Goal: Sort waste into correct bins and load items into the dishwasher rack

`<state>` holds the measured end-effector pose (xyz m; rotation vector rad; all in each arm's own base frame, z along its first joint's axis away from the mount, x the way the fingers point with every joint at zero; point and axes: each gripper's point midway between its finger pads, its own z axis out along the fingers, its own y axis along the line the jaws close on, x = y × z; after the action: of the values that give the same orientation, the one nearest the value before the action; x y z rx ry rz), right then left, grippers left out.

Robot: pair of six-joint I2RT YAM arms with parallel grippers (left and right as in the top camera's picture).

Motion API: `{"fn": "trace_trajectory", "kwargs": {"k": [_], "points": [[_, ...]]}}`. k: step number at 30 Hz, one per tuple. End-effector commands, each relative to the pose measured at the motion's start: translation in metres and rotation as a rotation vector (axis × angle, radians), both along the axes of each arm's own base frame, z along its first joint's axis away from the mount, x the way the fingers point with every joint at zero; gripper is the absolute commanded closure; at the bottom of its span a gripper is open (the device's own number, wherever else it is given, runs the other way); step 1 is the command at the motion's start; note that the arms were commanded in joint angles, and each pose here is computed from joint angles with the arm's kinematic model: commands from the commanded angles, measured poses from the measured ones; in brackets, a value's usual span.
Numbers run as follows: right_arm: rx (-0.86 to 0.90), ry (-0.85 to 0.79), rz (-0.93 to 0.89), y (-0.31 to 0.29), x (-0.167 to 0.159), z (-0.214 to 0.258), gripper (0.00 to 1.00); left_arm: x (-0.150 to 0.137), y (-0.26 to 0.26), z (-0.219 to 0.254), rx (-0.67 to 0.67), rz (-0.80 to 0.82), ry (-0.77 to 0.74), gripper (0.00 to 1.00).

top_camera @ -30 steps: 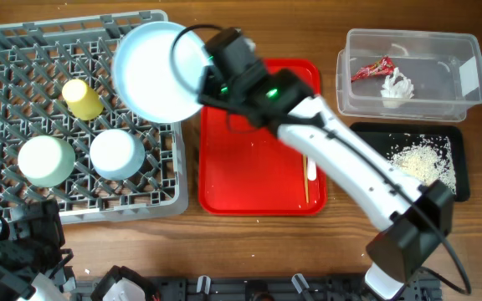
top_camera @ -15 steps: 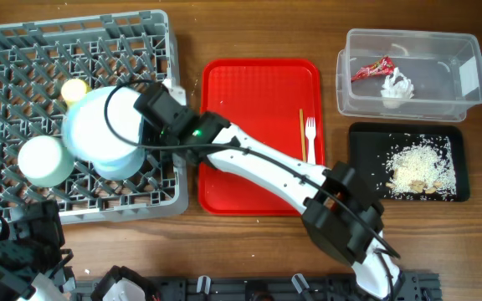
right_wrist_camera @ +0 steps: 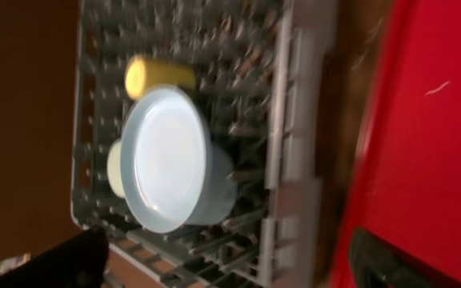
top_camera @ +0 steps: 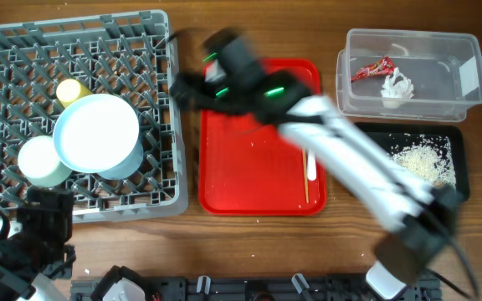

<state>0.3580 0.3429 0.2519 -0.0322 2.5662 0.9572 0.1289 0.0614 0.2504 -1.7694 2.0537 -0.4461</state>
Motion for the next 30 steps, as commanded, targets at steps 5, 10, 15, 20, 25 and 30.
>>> {"fn": "trace_trajectory", "kwargs": {"k": [5, 10, 15, 20, 25, 30], "points": [[-0.055, 0.029, -0.346, -0.177, 0.041, 0.034, 0.0, 0.048, -0.028, 0.03, -0.05, -0.421, -0.177, 0.01], [-0.119, 0.091, -0.515, -0.244, 0.052, 0.018, 0.0, 0.098, -0.018, 0.059, 0.063, -0.593, -0.043, 0.0], [-0.371, 0.075, -0.733, -0.313, 0.049, 0.005, 0.0, 0.148, 0.032, 0.066, 0.288, -0.54, 0.03, 0.0], [-0.371, 0.066, -0.745, -0.314, 0.051, 0.006, 0.0, 0.15, 0.093, 0.051, 0.279, -0.328, 0.09, 0.0], [-0.371, 0.066, -0.745, -0.314, 0.051, 0.006, 0.0, 0.149, 0.127, 0.024, 0.144, -0.381, 0.049, 0.0], [-0.372, 0.066, -0.744, -0.314, 0.051, 0.006, 0.0, 0.163, 0.139, -0.017, 0.039, -0.435, 0.09, 0.0]]}}
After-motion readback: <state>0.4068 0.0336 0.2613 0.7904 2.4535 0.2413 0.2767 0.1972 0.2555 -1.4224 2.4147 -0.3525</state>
